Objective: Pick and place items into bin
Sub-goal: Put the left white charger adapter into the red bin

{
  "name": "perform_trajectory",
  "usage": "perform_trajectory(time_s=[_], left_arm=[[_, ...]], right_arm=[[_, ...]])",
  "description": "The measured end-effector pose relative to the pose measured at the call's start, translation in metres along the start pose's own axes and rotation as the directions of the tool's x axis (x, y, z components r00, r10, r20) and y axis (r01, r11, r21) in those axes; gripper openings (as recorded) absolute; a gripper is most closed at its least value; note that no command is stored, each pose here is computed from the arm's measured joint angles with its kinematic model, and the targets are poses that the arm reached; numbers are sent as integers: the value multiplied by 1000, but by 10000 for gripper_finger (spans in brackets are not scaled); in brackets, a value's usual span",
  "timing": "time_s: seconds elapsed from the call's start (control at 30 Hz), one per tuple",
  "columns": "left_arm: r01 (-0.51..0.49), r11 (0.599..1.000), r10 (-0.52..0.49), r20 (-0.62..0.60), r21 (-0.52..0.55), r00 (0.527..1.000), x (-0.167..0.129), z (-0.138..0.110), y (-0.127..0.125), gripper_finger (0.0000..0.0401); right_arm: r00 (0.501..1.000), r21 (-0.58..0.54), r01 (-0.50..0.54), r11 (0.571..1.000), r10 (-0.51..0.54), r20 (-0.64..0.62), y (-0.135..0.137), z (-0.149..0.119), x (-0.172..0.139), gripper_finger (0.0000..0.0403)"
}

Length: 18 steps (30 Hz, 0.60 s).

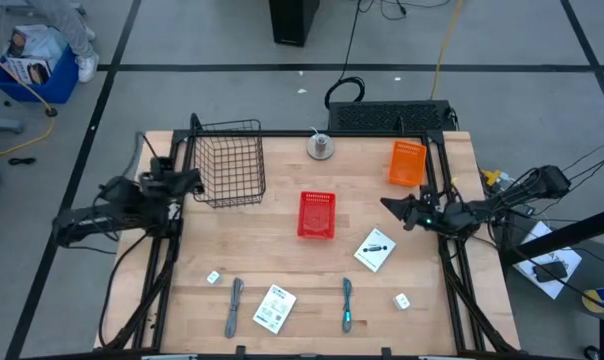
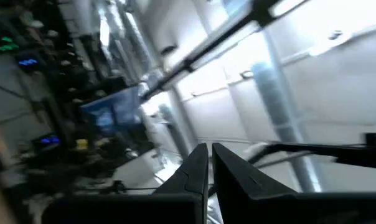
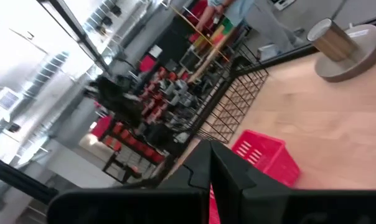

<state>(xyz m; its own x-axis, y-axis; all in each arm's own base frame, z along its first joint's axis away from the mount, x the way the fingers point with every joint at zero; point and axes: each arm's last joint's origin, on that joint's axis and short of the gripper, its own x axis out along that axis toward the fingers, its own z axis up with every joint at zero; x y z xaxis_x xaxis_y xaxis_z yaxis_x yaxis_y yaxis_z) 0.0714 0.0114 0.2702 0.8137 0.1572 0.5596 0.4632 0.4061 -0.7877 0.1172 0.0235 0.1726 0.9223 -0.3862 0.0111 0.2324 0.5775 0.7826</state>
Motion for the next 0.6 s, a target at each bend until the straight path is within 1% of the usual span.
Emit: perform_trajectory(time_s=[0.07,0.1,0.17,0.23,0.3,0.4,0.5,0.57,0.6], left_arm=[[-14,999,15,-22,40,1000,12,3,-16,26],[-48,997,51,-52,66,997,20,3,-22,26],[-148,983,161,-127,105,979,36,2,-31,26],[-265,956,288,-213,129,934,54,-2,-36,26],[-365,918,396,-299,157,868,70,-8,-41,26],[-496,845,532,-424,201,733,89,-20,-46,26],[-580,792,577,-544,190,609,106,-38,-52,26],[-625,761,573,-634,175,520,114,-54,-58,26],[-647,741,572,-673,180,468,116,-62,-61,26]], right_arm=[[1000,-18,17,1000,-17,-13,-2,-2,0,0],[1000,-18,23,1000,-24,-18,-3,-3,0,0],[999,-27,37,999,-37,-27,-4,-4,1,0],[999,-28,38,999,-38,-27,-4,-4,1,0],[999,-33,37,999,-38,-25,-4,-4,1,0],[999,-60,36,998,-37,-27,-4,-4,1,0],[999,-83,32,996,-35,-29,-4,-4,1,0],[999,-103,28,994,-32,-35,-4,-4,1,0],[999,-119,18,993,-24,-45,-4,-4,1,0]])
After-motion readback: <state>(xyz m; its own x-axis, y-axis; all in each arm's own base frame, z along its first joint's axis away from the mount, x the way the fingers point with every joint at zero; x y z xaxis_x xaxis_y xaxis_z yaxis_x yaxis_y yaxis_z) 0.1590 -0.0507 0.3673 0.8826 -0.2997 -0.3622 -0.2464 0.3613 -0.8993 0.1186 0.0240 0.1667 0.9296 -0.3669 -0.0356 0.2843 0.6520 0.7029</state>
